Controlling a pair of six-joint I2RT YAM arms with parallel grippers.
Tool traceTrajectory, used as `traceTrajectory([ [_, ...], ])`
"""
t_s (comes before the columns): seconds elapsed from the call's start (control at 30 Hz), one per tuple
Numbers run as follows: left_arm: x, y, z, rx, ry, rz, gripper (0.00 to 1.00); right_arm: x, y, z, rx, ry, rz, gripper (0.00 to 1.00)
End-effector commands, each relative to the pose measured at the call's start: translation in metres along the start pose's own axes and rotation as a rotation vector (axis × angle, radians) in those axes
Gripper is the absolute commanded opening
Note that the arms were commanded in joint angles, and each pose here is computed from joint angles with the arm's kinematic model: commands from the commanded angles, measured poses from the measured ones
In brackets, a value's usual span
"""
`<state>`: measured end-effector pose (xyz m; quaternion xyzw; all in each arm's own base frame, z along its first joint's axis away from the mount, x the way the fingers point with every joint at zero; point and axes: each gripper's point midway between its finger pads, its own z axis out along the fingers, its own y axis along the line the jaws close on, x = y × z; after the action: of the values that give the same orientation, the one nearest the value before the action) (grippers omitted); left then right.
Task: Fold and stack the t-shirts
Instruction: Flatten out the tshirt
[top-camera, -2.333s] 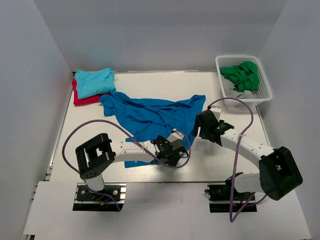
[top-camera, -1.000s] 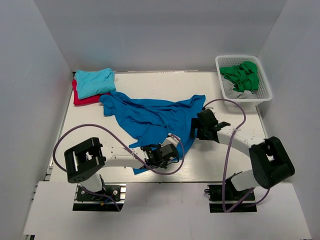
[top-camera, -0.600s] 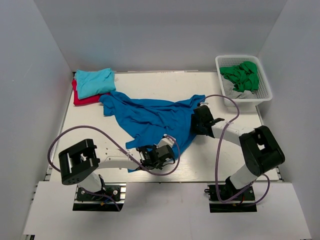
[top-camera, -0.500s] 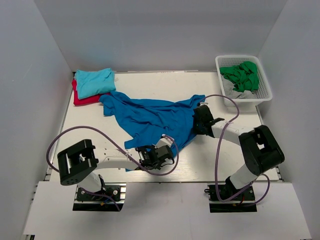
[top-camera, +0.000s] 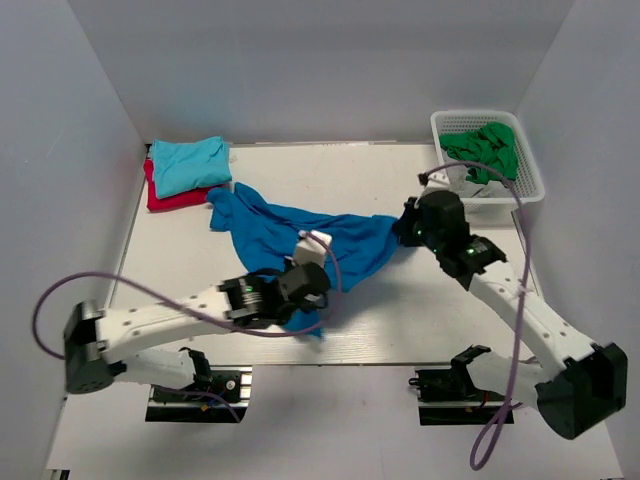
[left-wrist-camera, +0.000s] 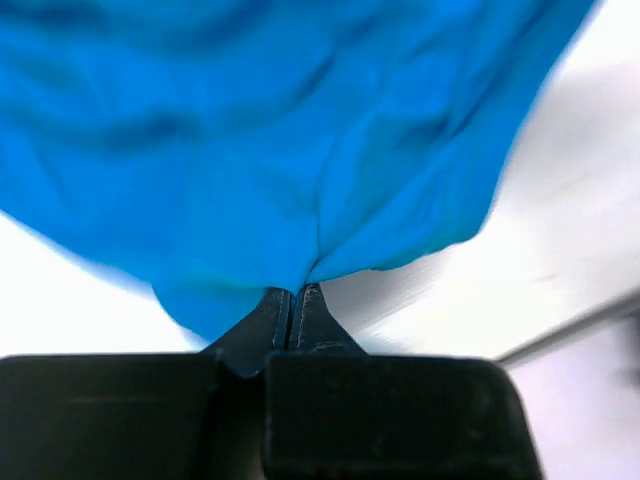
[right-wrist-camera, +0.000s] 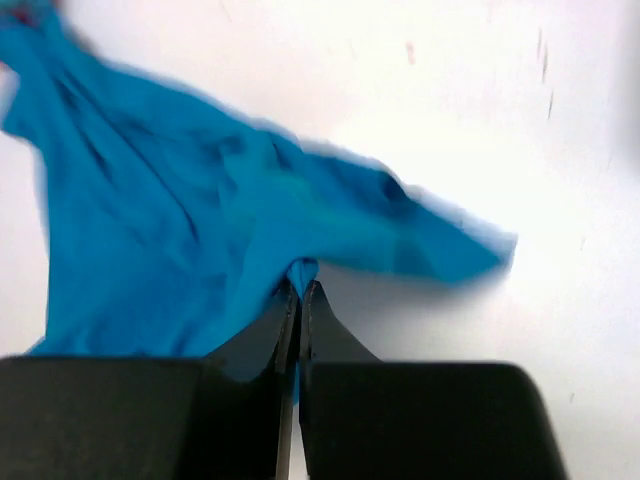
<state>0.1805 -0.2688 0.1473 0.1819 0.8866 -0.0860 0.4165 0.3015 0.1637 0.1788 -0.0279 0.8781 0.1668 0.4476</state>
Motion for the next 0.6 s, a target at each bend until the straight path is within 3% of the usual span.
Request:
traceTrajectory([
  [0.0, -0.077, 0.013, -0.064, 0.092, -0.220, -0.051, 0.00, -0.071, 0.018, -0.044, -0.043, -0.171, -0.045, 0.00],
  [0.03, -0.116, 0.012, -0.108, 0.224, -0.352, -0.083, 0.00, -0.105, 0.026, -0.071, -0.054, -0.260, -0.051, 0.00],
  [0.07, -0.117, 0.012, -0.108, 0.226, -0.353, -0.083, 0.00, -0.106, 0.026, -0.071, -0.054, -0.260, -0.051, 0.00],
  [0.3, -0.193, -0.003, -0.235, 0.627, -0.631, -0.045, 0.00, -0.185, 0.048, -0.164, -0.146, -0.518, -0.100, 0.00],
  [0.43, -0.215, -0.026, -0.289, 0.838, -0.689, 0.042, 0.00, -0.213, 0.068, -0.224, -0.259, -0.640, -0.134, 0.00],
  [0.57, -0.247, -0.025, -0.338, 0.917, -0.753, 0.056, 0.00, -0.245, 0.079, -0.307, -0.329, -0.805, -0.172, 0.00],
])
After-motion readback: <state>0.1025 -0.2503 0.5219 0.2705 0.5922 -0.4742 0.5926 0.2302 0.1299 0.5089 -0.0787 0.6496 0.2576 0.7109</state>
